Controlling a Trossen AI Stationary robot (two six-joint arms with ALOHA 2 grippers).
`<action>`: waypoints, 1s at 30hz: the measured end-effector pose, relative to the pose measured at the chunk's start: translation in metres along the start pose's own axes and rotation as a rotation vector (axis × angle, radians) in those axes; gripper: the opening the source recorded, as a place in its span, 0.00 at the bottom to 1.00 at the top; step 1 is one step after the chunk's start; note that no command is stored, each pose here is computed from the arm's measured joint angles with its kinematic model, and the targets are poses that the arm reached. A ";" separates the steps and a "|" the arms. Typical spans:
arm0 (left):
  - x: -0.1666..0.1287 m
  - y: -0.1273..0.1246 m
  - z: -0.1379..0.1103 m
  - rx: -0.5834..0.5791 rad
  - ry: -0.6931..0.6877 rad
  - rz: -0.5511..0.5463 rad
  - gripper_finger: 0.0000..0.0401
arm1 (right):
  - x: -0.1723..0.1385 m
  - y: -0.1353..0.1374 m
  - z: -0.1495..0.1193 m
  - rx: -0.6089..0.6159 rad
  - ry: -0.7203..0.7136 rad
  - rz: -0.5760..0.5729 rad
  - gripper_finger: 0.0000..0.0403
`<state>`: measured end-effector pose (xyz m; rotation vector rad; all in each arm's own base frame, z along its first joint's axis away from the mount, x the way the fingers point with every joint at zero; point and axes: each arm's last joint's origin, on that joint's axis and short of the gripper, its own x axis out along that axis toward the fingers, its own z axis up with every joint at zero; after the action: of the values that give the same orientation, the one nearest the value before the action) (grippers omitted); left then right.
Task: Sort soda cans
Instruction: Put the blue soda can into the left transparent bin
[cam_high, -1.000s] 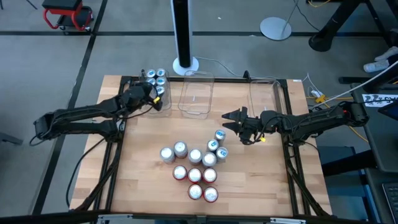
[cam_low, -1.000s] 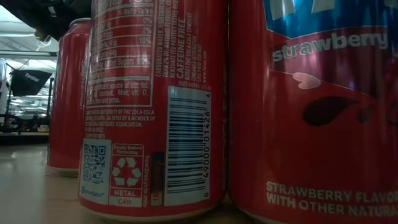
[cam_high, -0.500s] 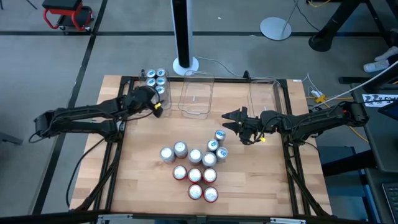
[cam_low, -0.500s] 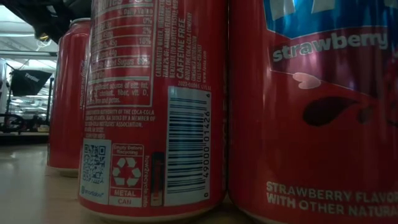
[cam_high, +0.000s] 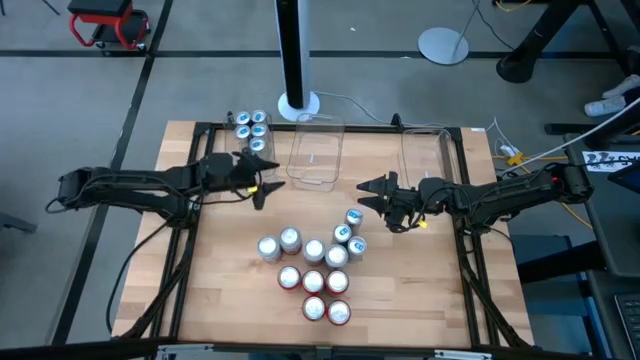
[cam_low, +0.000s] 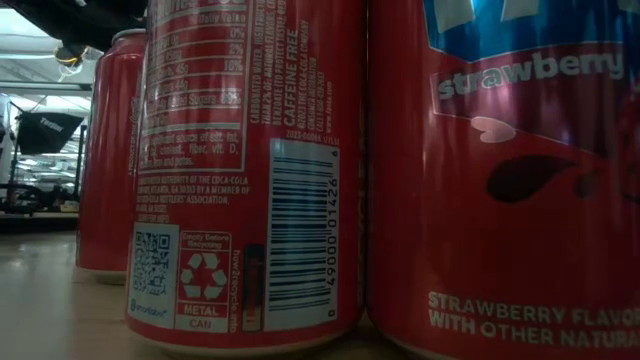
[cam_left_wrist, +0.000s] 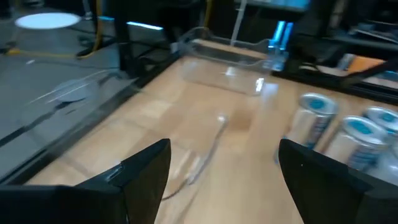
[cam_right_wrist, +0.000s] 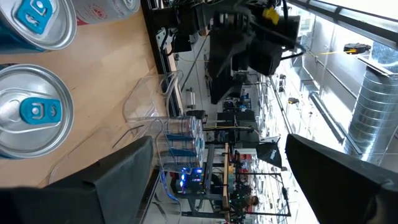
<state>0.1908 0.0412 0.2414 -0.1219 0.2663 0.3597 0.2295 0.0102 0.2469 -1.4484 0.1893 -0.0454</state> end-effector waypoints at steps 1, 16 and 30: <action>0.002 -0.003 -0.001 0.007 -0.002 -0.012 0.72 | 0.000 0.000 0.000 0.000 0.000 0.000 0.91; 0.047 -0.027 0.002 0.032 0.013 -0.114 0.72 | 0.000 0.000 0.000 0.000 0.000 0.000 0.91; 0.112 -0.058 0.020 0.066 0.122 -0.142 0.72 | 0.000 0.000 0.000 -0.001 0.000 0.001 0.91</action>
<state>0.3172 0.0275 0.2332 -0.0973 0.3879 0.2025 0.2294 0.0102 0.2468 -1.4489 0.1901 -0.0452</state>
